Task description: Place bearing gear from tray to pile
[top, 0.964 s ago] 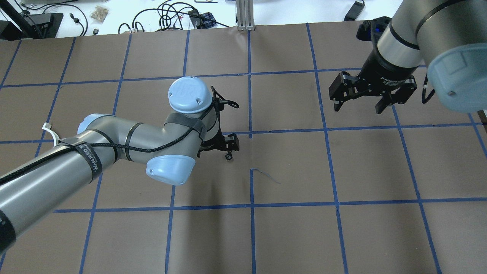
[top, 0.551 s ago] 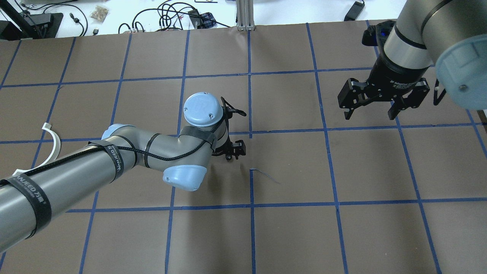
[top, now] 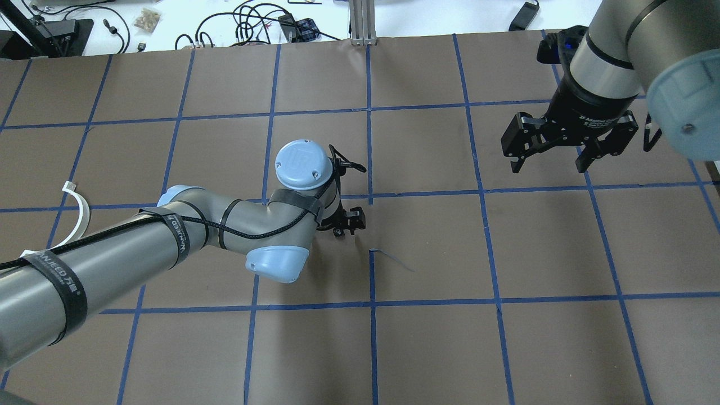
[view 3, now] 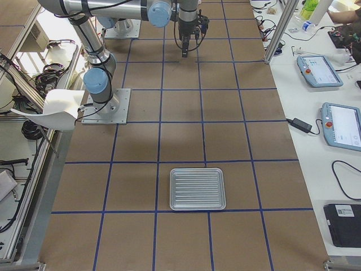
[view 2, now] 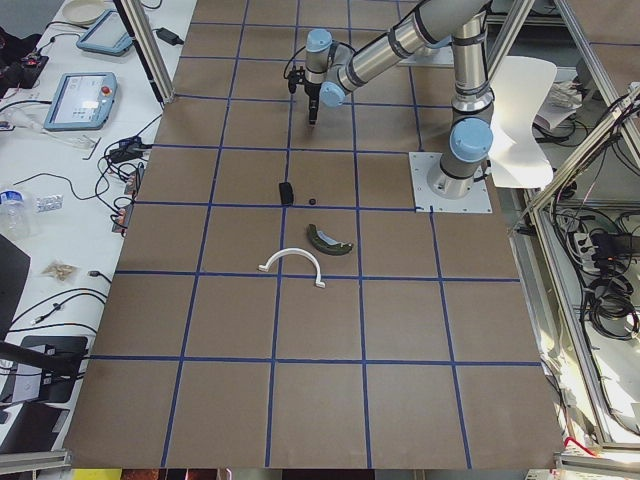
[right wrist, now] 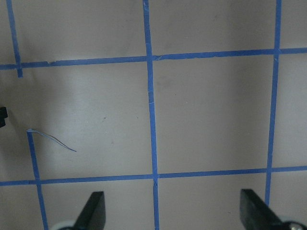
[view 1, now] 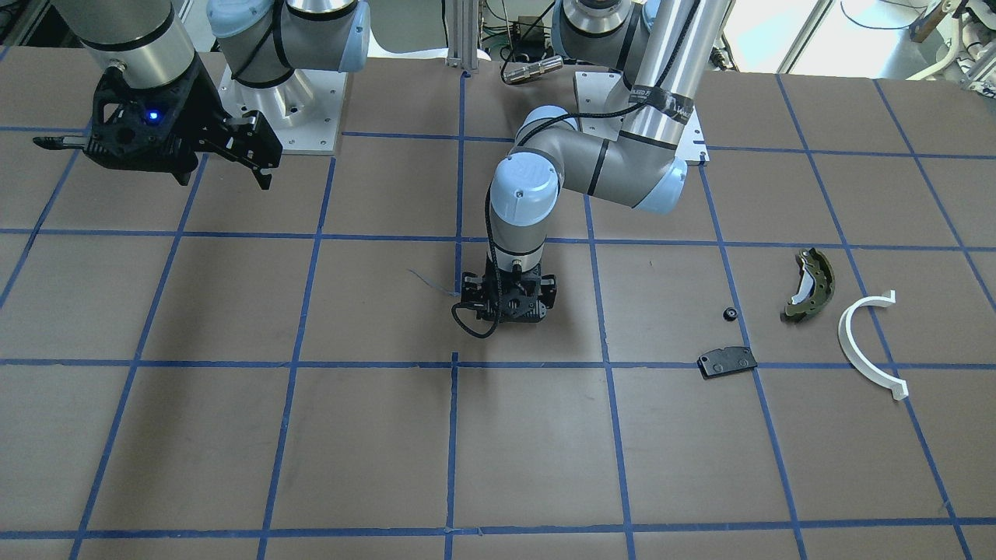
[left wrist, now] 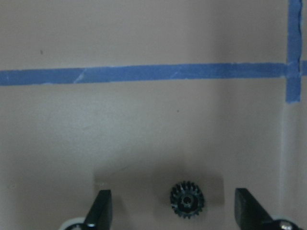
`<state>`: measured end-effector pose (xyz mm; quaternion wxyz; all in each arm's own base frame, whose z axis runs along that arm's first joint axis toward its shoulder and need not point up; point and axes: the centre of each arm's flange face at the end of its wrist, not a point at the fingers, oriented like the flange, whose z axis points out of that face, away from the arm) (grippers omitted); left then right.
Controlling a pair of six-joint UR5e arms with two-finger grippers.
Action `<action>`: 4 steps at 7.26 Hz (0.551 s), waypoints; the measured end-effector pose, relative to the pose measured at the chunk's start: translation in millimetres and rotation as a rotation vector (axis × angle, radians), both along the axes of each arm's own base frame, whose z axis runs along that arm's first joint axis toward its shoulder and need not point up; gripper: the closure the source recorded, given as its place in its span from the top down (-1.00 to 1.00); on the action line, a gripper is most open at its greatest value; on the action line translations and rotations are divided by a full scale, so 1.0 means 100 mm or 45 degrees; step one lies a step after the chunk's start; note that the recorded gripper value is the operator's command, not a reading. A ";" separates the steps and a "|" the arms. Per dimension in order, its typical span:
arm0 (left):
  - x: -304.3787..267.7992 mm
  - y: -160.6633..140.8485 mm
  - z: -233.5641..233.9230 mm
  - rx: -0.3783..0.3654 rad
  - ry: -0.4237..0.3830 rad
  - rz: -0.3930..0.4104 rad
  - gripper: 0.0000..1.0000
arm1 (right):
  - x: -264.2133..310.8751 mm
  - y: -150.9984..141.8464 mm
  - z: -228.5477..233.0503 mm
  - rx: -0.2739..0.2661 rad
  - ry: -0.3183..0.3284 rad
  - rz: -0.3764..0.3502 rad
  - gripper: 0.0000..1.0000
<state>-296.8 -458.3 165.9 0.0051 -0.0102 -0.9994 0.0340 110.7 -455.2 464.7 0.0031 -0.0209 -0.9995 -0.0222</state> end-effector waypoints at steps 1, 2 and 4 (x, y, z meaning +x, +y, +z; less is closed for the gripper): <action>-0.02 0.00 0.00 -0.004 -0.001 -0.002 -1.00 | 0.00 0.01 0.00 0.000 0.001 0.000 1.00; -0.02 0.00 0.01 -0.007 -0.001 -0.002 -1.00 | 0.01 0.01 0.00 0.002 -0.003 0.000 1.00; -0.03 0.00 0.02 -0.012 -0.001 -0.005 -1.00 | 0.01 0.02 -0.01 0.005 -0.008 0.009 1.00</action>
